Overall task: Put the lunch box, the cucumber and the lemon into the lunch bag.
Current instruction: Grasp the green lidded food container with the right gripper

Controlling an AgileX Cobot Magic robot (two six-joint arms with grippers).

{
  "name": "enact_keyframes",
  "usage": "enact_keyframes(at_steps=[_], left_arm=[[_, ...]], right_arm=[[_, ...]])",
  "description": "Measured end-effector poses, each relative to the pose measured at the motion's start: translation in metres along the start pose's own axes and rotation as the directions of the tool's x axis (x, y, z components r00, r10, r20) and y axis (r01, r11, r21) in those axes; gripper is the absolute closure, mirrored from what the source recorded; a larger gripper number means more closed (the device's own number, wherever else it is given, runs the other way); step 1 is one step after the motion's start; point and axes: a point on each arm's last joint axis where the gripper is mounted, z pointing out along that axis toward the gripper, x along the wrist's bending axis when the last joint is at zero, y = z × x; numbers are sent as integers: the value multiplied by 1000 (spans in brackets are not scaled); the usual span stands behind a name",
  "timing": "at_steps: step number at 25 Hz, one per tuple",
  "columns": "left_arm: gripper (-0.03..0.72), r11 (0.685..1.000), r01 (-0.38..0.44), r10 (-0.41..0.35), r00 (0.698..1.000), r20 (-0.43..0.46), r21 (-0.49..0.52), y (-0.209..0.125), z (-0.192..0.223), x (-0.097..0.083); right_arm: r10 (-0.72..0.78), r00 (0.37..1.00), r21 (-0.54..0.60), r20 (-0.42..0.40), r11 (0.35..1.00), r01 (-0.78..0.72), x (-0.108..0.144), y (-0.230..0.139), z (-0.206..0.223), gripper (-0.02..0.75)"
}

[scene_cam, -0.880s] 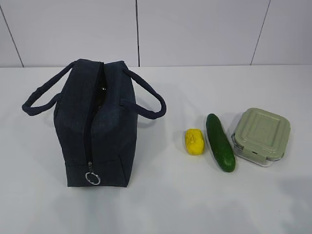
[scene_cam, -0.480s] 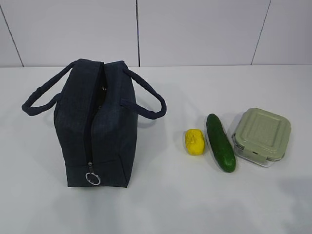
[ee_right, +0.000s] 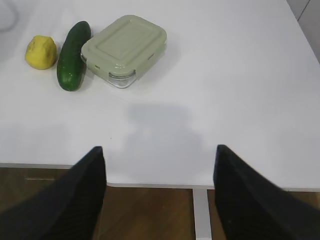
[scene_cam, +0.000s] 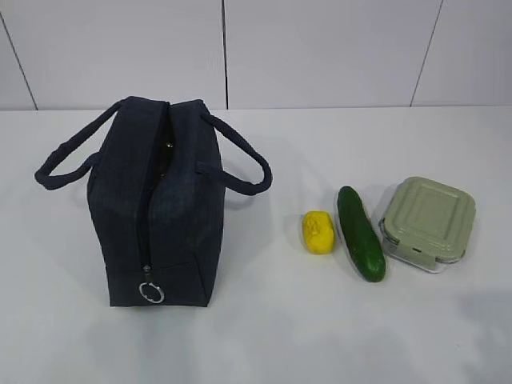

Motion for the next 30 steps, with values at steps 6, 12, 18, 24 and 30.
enact_keyframes(at_steps=[6,12,18,24,30], left_arm=[[450,1000,0,0,1000,0,0,0,0,0],[450,1000,0,0,1000,0,0,0,0,0],[450,1000,0,0,1000,0,0,0,0,0],[450,1000,0,0,1000,0,0,0,0,0],[450,1000,0,0,1000,0,0,0,0,0]], right_arm=[[0,1000,0,0,1000,0,0,0,0,232],[0,1000,0,0,1000,0,0,0,0,232],[0,1000,0,0,1000,0,0,0,0,232],[0,1000,0,0,1000,0,0,0,0,232],[3,1000,-1,-7,1000,-3,1,0,0,232]])
